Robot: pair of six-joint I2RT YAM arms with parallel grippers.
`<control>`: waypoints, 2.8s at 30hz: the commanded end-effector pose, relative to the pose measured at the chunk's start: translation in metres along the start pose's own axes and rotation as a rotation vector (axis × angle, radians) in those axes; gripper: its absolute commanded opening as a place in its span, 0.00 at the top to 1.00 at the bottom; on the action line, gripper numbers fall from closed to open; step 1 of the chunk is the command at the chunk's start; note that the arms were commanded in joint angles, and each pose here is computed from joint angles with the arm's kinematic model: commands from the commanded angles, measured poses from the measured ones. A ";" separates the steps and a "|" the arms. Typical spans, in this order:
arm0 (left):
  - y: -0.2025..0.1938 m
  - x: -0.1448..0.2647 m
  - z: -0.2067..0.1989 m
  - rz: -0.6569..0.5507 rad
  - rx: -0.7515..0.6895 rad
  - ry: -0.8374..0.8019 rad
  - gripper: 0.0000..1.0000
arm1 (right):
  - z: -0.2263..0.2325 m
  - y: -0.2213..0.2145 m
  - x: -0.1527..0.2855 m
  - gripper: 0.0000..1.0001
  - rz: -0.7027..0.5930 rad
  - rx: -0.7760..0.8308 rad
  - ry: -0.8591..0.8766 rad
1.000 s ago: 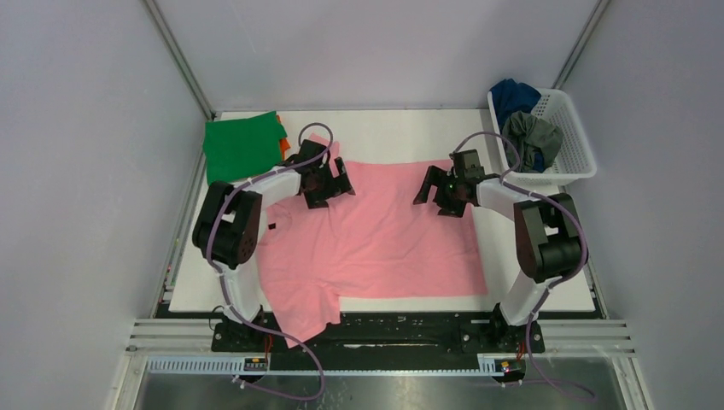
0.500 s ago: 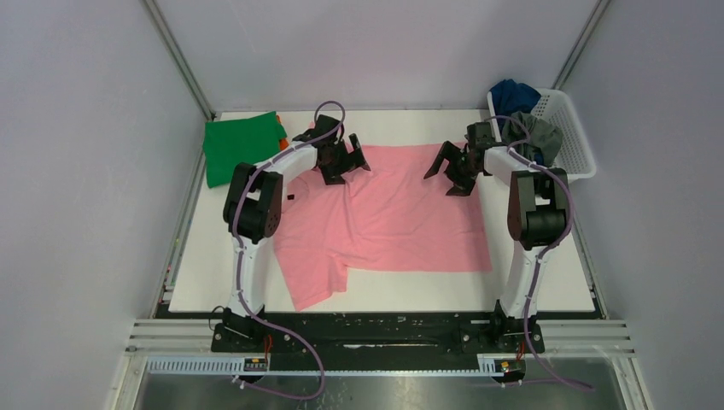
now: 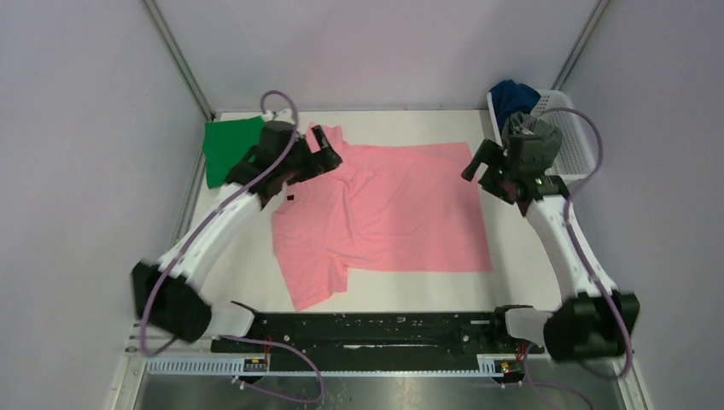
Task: Fold and stack the t-shirts
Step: Grab the side of the flattened tshirt closest away from the robot with both arms
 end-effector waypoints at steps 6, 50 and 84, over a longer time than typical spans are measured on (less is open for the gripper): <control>-0.070 0.103 0.067 -0.146 0.095 0.025 0.04 | -0.055 -0.076 0.061 0.00 -0.287 -0.046 -0.128; -0.237 0.097 0.131 0.343 0.153 0.476 1.00 | -0.088 -0.149 0.035 0.03 0.046 -0.134 -0.318; -0.234 0.144 0.133 0.460 0.184 0.392 1.00 | -0.100 -0.198 0.023 1.00 0.238 -0.280 -0.337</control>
Point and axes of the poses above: each gripper's point midway between its finger pads, its own x axis back along the fingers, its own z axis along the line the jaws close on, y = z × x, the point moved 10 cm from there along x, back along the fingers, and after that the axes turned 5 degrees about x, right-handed, at the moved point
